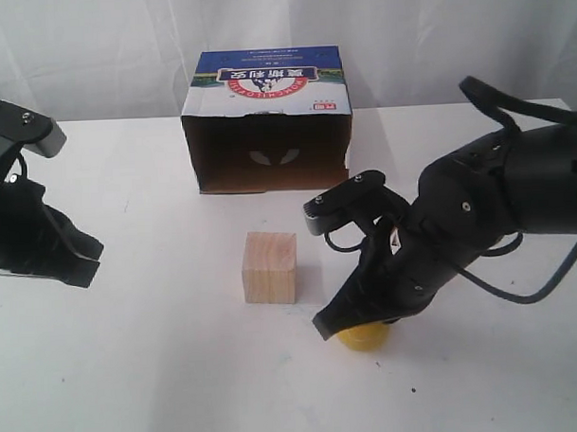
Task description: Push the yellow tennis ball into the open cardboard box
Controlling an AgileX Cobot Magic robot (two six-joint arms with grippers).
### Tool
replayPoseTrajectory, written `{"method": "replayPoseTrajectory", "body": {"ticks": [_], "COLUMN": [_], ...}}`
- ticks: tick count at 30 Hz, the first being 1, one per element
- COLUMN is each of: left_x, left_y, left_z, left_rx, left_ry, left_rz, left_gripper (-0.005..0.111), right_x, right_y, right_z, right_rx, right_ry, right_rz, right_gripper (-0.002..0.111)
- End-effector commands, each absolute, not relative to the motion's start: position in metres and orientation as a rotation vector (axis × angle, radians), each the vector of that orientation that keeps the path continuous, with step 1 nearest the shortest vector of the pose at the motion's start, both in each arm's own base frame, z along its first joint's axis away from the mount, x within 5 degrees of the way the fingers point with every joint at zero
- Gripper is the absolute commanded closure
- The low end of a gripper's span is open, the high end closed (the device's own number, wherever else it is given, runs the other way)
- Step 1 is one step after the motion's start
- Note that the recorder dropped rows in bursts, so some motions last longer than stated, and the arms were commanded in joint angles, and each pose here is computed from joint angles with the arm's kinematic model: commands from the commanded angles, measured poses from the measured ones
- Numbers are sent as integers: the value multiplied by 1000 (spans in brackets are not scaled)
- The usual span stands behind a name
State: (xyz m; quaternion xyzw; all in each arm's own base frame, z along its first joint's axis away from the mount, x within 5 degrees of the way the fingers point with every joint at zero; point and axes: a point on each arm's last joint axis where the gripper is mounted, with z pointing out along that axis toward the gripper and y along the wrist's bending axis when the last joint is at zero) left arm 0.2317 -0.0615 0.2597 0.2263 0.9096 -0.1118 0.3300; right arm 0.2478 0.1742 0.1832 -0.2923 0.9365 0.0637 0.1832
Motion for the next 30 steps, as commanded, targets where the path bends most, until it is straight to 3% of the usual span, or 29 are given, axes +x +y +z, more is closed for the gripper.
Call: {"method": "replayPoseTrajectory", "body": {"ticks": [1, 10, 20, 30], "left_x": [231, 231, 231, 229], "left_y": [-64, -64, -64, -64], "left_z": [261, 261, 261, 260], "left_rx": [594, 594, 597, 613], "left_ry": [2384, 2384, 2389, 2401], "left_rz": [-319, -319, -323, -329], "left_gripper": [107, 107, 107, 107], "right_x": [253, 278, 310, 300], "right_y": [172, 163, 166, 136], "right_z": [173, 188, 237, 211], "right_rx": [-851, -759, -782, -753], "right_ry": [2635, 2553, 2429, 2632], "right_rz": [148, 144, 56, -23], "right_gripper": [108, 108, 108, 108]}}
